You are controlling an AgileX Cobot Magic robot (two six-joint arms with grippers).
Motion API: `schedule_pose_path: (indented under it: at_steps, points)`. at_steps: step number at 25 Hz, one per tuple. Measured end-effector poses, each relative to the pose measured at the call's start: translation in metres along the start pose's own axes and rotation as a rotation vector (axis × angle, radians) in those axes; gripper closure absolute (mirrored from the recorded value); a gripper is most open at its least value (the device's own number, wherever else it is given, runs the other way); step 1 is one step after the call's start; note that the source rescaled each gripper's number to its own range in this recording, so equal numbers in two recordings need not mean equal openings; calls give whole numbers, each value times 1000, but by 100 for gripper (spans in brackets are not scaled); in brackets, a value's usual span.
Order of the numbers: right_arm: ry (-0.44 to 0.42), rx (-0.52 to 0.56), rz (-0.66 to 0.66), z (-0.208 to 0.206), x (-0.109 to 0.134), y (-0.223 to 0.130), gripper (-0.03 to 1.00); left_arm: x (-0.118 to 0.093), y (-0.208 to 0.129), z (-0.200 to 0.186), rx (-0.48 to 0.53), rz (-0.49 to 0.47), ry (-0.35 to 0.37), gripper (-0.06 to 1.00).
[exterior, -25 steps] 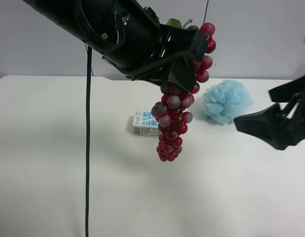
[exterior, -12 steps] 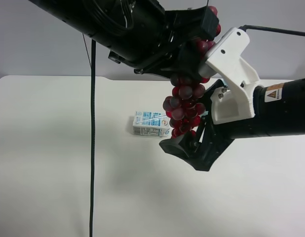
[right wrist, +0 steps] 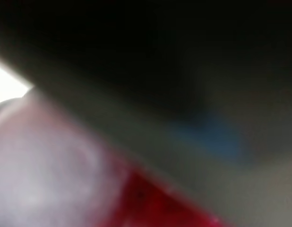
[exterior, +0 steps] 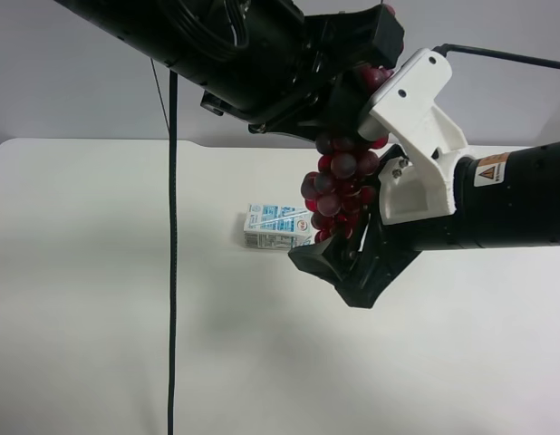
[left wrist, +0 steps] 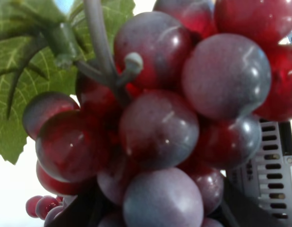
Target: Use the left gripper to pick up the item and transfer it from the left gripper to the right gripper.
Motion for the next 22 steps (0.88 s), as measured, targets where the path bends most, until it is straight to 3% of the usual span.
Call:
schedule_pose_path:
  at_steps: [2,4,6,7,15,16,17,20,22]
  points:
    - [-3,-2,0,0,-1,0,35,0,0,0,-1,-4,-3,94]
    - [-6,-4,0,0,-1,1,58,-1,0,0,-1,-7,-5,94]
    - [-9,-6,0,0,-2,1,91,0,1,0,-3,-10,-4,94]
    - [-10,-7,0,0,-2,1,96,0,1,0,-3,-10,-4,94]
    - [-17,-12,0,0,-3,2,96,0,2,0,-9,61,-4,94]
    - [-18,-13,0,0,-3,2,96,0,2,0,-11,66,-4,90]
    - [-19,-14,0,0,-3,2,96,0,4,0,-18,71,-1,78]
    - [-29,-24,11,-1,-5,4,96,10,10,-1,-46,83,29,23]
    - [-31,-28,21,-2,-5,5,96,12,12,-1,-57,97,41,5]
Point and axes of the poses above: a point on each arm's last joint axis where the gripper is mounted, z pointing out along that axis toward the gripper, x along the wrist's bending axis when the last joint is at zero, y = z × x, the point moved 8 cm from there along z, pointing out along that axis toward the gripper, and after that the axes turned 8 degrees about -z, right-handed, at the moved point
